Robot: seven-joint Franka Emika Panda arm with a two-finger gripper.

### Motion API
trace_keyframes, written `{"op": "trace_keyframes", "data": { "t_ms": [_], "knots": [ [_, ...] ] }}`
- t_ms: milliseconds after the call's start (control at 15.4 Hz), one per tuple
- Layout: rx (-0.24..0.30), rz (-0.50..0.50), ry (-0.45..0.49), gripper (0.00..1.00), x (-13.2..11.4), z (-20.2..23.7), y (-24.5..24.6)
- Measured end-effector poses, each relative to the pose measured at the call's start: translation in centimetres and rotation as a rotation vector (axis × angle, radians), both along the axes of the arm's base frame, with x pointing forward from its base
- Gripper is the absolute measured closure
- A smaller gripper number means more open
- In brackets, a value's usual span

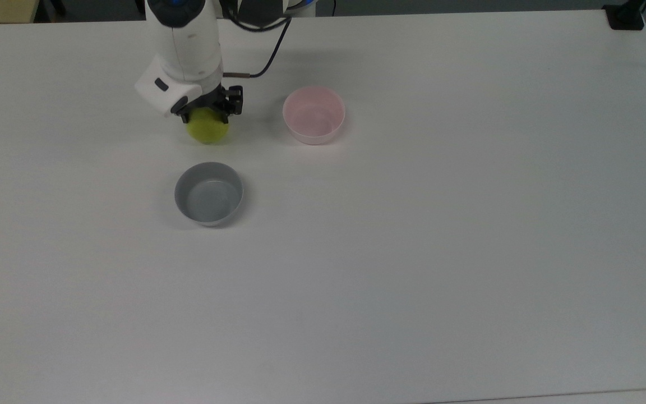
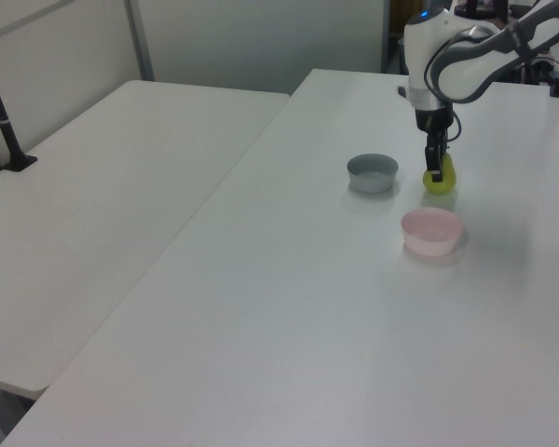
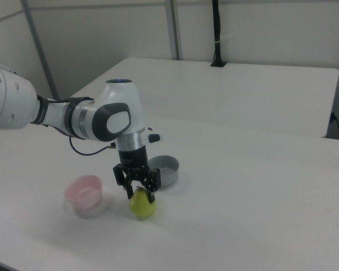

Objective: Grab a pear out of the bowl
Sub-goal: 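Carry the pear away from the pink bowl and lower it to the table, then open the gripper, release the pear, and raise the gripper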

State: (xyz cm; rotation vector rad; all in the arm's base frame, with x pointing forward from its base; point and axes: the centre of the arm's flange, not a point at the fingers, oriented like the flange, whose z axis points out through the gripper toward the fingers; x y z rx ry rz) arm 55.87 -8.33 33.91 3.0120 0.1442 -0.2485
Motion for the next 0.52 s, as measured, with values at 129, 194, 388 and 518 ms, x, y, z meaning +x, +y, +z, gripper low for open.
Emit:
{"op": "trace_keyframes", "data": {
  "t_ms": [129,194,388,518],
  "knots": [
    [-0.004,0.002,-0.009,0.26,0.27,0.17,-0.1],
    [-0.005,0.0,-0.008,0.26,0.26,0.09,-0.22],
    [-0.005,-0.006,-0.009,0.24,0.22,0.1,-0.59],
    [-0.006,-0.006,-0.016,0.04,0.37,0.41,-0.63]
  ]
}}
